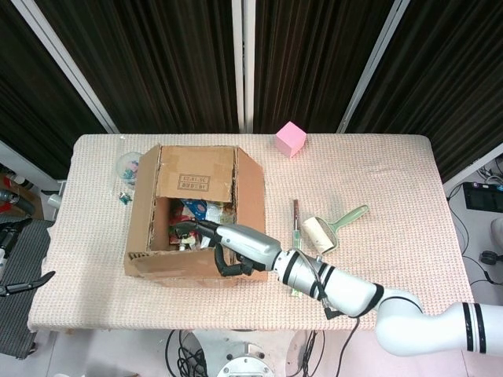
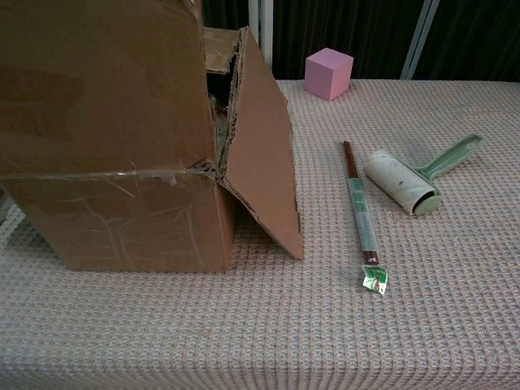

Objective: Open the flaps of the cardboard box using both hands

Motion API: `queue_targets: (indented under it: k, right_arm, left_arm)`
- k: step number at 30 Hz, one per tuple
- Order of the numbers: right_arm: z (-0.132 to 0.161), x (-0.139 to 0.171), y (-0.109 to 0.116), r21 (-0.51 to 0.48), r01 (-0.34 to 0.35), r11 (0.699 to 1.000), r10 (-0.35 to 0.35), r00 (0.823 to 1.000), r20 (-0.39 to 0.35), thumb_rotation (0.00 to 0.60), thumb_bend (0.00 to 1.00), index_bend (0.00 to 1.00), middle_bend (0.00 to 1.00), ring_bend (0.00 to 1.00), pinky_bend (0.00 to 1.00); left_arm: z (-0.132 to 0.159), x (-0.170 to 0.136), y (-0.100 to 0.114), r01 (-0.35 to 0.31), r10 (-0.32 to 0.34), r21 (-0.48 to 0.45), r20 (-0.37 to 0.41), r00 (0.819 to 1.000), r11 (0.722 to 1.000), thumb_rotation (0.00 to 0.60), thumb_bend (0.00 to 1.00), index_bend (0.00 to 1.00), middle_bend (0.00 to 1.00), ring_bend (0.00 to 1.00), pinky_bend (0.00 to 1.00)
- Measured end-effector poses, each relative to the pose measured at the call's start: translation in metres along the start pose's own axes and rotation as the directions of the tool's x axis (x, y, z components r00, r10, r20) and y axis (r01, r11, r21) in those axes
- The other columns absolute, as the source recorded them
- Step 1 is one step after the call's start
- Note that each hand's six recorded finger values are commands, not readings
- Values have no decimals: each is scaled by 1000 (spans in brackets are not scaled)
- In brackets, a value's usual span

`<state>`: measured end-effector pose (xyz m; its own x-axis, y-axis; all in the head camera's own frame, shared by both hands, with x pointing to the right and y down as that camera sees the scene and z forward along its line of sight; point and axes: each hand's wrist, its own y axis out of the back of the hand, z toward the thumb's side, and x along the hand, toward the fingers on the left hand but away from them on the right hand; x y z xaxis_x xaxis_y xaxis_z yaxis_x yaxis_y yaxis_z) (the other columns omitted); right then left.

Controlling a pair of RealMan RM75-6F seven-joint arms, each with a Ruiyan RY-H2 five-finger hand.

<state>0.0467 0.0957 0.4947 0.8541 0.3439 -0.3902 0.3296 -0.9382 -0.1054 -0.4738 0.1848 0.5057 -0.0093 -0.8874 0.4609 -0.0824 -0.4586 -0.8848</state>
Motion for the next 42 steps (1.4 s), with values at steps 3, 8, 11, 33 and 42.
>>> queue_targets:
  k: [3,8,11,33,42]
  right_arm:
    - [5,3,-8,-4,-26,1000,25,999,-19,600,999,0,89,1,322]
    - [11,9,-19,-15,-64,998,63,997,-43,600,998,0,86,1,320]
    - [14,11,-24,-10,-82,997,82,995,-52,600,993,0,74,1,343]
    - [-6,37,25,446,180,877,-159,984,-84,600,663,0,0,0,0]
    - [-20,115,91,779,447,439,-568,810,-145,600,660,0,0,0,0]
  left_arm:
    - [0,-1,1,-1,1,0,0,1000,1000,330,103,104,150,129,215]
    - [0,-1,0,-2,2,-4,0,1000,1000,324,103,103,150,129,215]
    - [0,-1,0,-1,1,-5,1,1000,1000,326,103,103,150,129,215]
    - [22,21,8,-57,58,-16,74,996,998,351,103,78,149,129,215]
    - [91,66,28,-178,182,-40,252,950,983,600,106,55,128,129,212]
